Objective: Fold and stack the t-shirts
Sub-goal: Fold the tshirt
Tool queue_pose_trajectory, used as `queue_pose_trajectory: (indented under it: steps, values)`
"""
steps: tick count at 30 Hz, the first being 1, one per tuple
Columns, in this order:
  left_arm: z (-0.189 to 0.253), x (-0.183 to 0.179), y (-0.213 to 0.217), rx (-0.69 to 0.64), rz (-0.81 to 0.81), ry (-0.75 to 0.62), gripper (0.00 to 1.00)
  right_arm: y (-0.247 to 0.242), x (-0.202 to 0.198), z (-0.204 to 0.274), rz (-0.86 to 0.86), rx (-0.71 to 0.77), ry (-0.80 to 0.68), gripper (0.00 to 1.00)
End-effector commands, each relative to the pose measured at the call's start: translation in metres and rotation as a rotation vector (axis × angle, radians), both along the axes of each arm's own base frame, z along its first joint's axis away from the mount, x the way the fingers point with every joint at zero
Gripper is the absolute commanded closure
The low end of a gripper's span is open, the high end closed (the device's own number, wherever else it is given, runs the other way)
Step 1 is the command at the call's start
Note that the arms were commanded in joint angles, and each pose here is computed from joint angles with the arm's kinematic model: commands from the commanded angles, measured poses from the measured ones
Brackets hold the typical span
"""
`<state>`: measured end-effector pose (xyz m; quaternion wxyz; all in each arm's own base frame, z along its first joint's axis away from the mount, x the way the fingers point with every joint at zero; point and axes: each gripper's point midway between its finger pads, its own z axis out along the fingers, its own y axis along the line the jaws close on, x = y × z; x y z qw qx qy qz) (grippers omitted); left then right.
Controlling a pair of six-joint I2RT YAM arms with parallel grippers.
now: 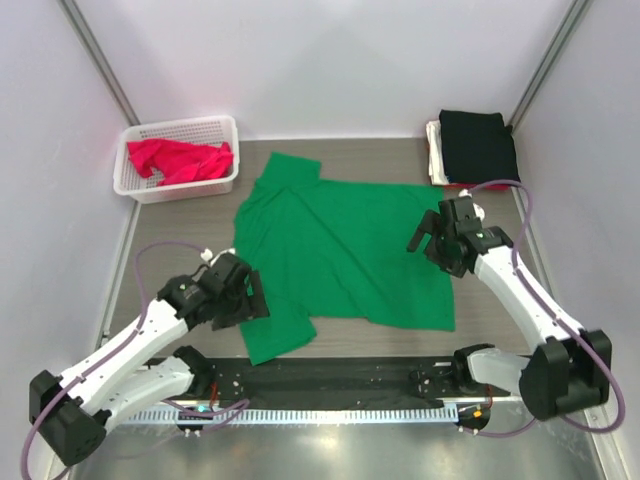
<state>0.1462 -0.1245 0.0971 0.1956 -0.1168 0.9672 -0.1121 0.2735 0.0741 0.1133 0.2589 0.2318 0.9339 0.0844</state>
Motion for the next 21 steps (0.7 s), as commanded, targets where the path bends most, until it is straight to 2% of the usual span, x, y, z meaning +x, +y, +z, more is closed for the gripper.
queue_pose_trajectory:
  steps: [1, 7, 9, 17, 21]
  values:
    - [-0.010, -0.027, -0.008, -0.072, 0.098, 0.068, 0.16, -0.027, -0.013, 0.010, -0.191, -0.038, -0.063, 0.00]
    - [-0.045, -0.064, -0.011, -0.100, 0.137, 0.157, 0.25, -0.044, -0.031, 0.012, -0.299, -0.034, -0.103, 0.00]
    - [-0.056, -0.072, -0.017, -0.122, 0.132, 0.172, 0.32, -0.046, -0.035, 0.009, -0.294, -0.040, -0.092, 0.00]
    - [-0.077, -0.073, -0.024, -0.101, 0.125, 0.191, 0.42, -0.048, -0.039, 0.003, -0.284, -0.053, -0.074, 0.00]
    - [-0.080, -0.065, -0.028, -0.110, 0.135, 0.160, 0.54, -0.051, -0.041, 0.000, -0.285, -0.067, -0.066, 0.00]
